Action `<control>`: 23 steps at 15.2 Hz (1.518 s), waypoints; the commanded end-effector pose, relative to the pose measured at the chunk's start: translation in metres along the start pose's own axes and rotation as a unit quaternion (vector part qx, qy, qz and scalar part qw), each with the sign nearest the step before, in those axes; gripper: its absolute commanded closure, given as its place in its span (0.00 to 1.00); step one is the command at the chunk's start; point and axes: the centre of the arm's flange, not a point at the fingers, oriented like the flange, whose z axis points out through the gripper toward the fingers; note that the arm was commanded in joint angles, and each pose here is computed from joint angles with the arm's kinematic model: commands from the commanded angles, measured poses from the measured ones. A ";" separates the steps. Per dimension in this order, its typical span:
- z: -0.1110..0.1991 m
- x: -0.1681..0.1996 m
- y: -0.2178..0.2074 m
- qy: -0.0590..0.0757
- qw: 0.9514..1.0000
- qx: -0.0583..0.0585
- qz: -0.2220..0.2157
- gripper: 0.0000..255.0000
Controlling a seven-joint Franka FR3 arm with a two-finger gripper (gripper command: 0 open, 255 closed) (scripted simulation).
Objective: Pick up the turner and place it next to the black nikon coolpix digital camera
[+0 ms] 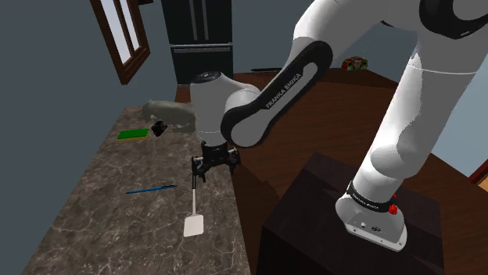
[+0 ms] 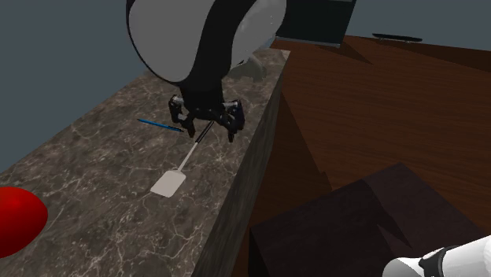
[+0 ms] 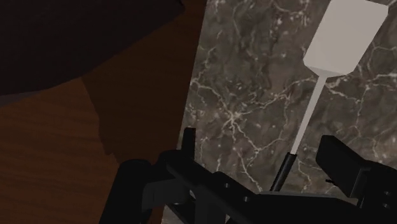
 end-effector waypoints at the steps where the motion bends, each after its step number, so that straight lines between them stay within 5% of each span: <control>1: 0.016 0.004 -0.023 0.006 1.000 0.002 0.021 0.00; 8: 0.065 0.027 -0.091 0.023 0.996 0.006 0.084 0.00; 16: 0.105 0.029 -0.091 0.023 0.996 0.006 0.084 0.00; 23: 0.105 0.029 -0.091 0.023 0.996 0.006 0.084 0.00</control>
